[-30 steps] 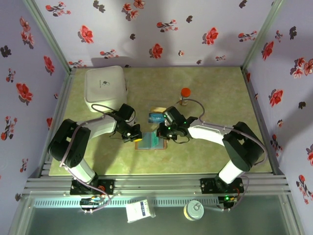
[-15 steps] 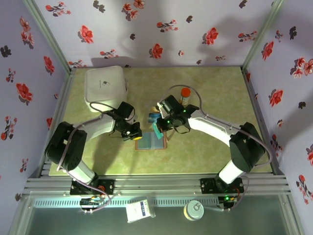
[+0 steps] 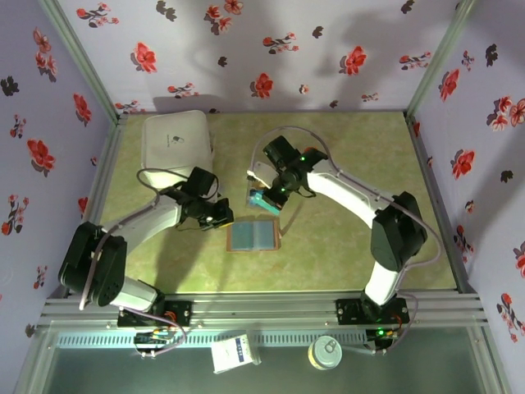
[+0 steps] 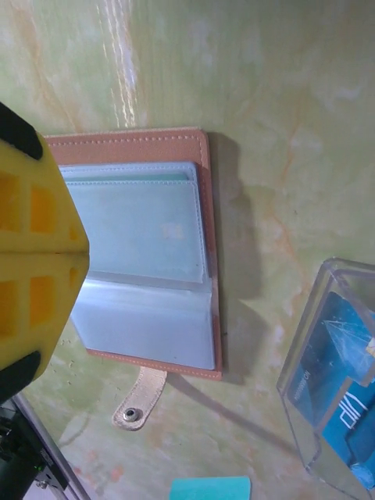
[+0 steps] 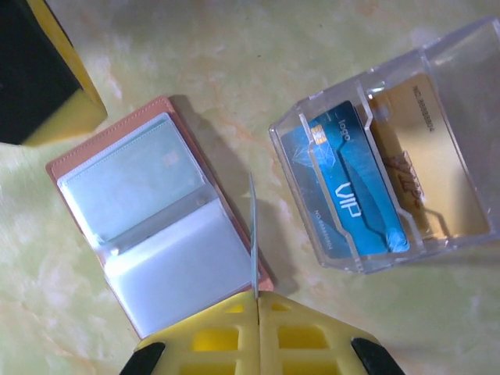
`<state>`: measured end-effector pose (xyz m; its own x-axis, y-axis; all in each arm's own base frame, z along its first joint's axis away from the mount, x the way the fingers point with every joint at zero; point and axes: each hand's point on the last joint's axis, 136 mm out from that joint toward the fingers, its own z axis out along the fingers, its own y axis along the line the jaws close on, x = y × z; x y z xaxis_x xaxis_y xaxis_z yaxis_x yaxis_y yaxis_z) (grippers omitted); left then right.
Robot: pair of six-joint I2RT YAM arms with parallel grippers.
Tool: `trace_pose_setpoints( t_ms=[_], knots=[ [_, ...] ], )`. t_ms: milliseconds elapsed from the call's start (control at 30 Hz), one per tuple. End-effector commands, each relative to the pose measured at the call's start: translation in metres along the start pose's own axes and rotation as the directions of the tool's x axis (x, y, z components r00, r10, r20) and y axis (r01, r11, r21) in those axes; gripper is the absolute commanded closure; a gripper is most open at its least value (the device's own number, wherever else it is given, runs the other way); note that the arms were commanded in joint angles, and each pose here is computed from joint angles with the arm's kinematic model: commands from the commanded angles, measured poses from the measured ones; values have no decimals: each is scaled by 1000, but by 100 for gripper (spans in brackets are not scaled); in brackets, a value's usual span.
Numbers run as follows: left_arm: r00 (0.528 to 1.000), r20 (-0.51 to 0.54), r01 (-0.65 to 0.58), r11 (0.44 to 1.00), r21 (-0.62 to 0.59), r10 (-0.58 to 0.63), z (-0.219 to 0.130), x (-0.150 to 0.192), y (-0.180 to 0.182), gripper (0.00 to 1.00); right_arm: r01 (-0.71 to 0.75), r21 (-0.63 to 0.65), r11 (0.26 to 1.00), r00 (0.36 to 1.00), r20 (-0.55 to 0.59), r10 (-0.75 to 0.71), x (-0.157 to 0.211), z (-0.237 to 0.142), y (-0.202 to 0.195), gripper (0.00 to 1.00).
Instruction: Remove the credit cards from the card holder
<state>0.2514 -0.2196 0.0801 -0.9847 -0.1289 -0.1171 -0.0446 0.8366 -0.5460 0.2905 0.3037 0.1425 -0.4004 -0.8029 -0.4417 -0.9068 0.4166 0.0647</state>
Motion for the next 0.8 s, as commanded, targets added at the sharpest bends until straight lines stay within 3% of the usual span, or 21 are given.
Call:
trace_pose_setpoints(
  t_ms=[0,200,767],
  knots=[
    [1000,13,16,999,-33,-16,-3,3,13,97,131,-42,990,990,-37,-133,-2,-5,-9,100],
    [999,30,12,999,-42,-11,-10,3,17,92,156,-63,986,986,-46,-159,-18,-8,-37,100],
    [998,44,47,997,-65,-44,-19,4,28,92,184,-91,979,983,20,-183,-50,1,-98,100]
  ],
)
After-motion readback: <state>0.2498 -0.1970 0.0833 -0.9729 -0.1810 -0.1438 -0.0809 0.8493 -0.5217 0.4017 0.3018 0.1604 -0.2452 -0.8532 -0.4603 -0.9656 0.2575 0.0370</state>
